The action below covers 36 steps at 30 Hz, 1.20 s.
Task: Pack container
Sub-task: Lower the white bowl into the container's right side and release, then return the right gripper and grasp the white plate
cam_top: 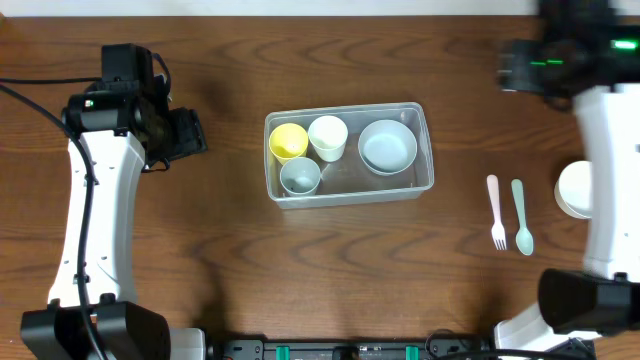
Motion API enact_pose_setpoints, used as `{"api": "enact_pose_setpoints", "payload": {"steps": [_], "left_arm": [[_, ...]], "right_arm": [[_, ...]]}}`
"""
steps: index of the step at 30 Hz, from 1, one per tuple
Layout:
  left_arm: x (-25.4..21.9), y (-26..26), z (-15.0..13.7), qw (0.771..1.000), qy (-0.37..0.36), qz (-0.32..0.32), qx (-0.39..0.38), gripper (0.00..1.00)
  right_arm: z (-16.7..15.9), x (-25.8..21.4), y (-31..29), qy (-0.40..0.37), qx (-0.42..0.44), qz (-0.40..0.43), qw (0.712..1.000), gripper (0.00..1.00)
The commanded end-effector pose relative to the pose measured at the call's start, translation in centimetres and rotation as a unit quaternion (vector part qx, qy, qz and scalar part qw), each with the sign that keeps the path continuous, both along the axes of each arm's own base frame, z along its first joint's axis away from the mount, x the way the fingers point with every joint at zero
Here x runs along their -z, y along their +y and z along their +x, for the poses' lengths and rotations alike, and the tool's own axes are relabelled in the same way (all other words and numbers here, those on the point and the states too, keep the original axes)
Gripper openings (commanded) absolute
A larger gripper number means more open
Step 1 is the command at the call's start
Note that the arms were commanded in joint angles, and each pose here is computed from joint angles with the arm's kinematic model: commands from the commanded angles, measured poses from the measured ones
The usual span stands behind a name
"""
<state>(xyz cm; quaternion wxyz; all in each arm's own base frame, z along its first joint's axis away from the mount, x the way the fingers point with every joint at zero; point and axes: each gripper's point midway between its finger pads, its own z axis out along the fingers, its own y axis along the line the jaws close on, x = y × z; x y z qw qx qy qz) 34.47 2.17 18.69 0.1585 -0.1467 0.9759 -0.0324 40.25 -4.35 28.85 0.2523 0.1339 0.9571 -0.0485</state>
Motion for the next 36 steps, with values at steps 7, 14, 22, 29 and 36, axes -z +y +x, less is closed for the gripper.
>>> {"api": "enact_pose_setpoints", "payload": {"steps": [7,14,22,29,36], "left_arm": [[0.3,0.1,-0.1,1.0,0.005,0.0,-0.003,0.71],[0.3,0.1,-0.1,1.0,0.005,0.0,-0.003,0.71],[0.3,0.1,-0.2,1.0,0.006,-0.001,-0.003,0.71],[0.3,0.1,-0.2,1.0,0.006,-0.001,-0.003,0.71],[0.3,0.1,-0.1,1.0,0.006,-0.001,-0.003,0.71]], "right_arm": [[-4.4,10.8,-11.1,0.132,0.191,0.076,0.97,0.75],[-6.7,18.9,-13.9,0.185,0.235,0.095,0.949,0.77],[-7.5,25.1,-14.1,0.215,0.218,0.11,0.946,0.76],[-7.4,27.4,-13.6,0.236,0.204,0.126,0.942,0.7],[-7.3,27.6,-13.6,0.236,0.204,0.127,0.942,0.27]]}}
